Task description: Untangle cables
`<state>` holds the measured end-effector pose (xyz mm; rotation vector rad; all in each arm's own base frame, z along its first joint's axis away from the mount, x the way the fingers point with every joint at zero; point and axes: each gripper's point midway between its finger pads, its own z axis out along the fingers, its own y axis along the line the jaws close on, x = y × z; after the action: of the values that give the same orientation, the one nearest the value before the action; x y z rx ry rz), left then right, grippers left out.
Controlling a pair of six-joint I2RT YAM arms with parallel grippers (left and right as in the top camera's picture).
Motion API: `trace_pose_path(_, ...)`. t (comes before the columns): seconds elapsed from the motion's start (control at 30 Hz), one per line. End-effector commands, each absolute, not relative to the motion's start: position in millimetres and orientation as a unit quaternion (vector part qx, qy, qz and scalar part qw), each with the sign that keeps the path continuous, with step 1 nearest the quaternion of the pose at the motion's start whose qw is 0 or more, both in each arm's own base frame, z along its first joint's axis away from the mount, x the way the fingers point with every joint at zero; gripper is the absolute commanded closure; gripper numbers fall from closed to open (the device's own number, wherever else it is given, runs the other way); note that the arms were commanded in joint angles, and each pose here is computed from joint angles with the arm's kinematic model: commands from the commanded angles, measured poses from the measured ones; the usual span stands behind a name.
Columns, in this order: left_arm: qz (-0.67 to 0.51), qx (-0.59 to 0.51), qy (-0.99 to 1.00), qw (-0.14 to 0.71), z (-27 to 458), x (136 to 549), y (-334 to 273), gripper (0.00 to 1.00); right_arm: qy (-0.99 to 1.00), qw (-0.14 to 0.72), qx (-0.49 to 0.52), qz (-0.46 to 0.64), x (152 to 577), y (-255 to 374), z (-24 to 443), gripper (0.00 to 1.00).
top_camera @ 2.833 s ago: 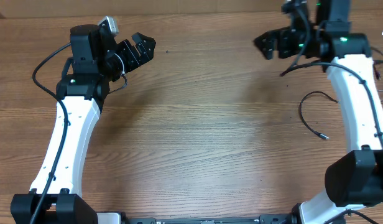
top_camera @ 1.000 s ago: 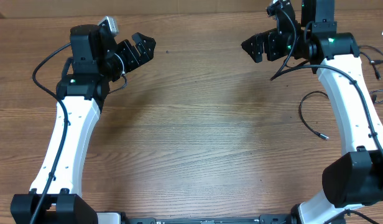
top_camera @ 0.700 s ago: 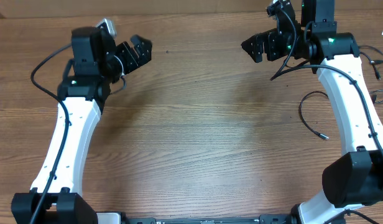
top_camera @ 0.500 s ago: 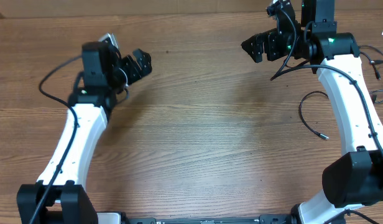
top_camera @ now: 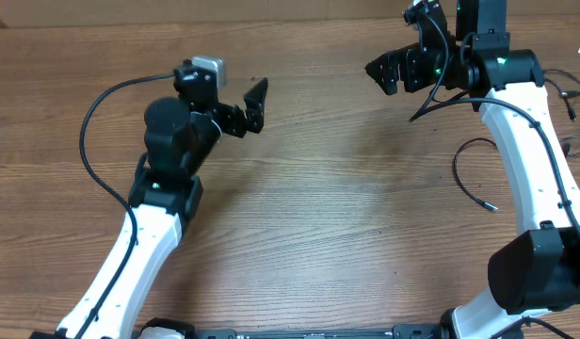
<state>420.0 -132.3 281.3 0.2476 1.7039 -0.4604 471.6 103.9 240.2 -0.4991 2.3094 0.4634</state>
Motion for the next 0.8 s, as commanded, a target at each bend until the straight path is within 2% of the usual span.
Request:
trace_pose_path(0.0,-0.166,0.163,0.728,0.645,274.1,409.2,-136.7,0.01,0.895,0.360,-0.193,0.182,472.4,104.7,240.8,0.00)
trace_pose_path(0.77,-0.136,0.158,0.688,0.695,279.9,376.1,-119.6,0.00,0.895,0.360,-0.193,0.182,472.4,104.7,240.8,0.00)
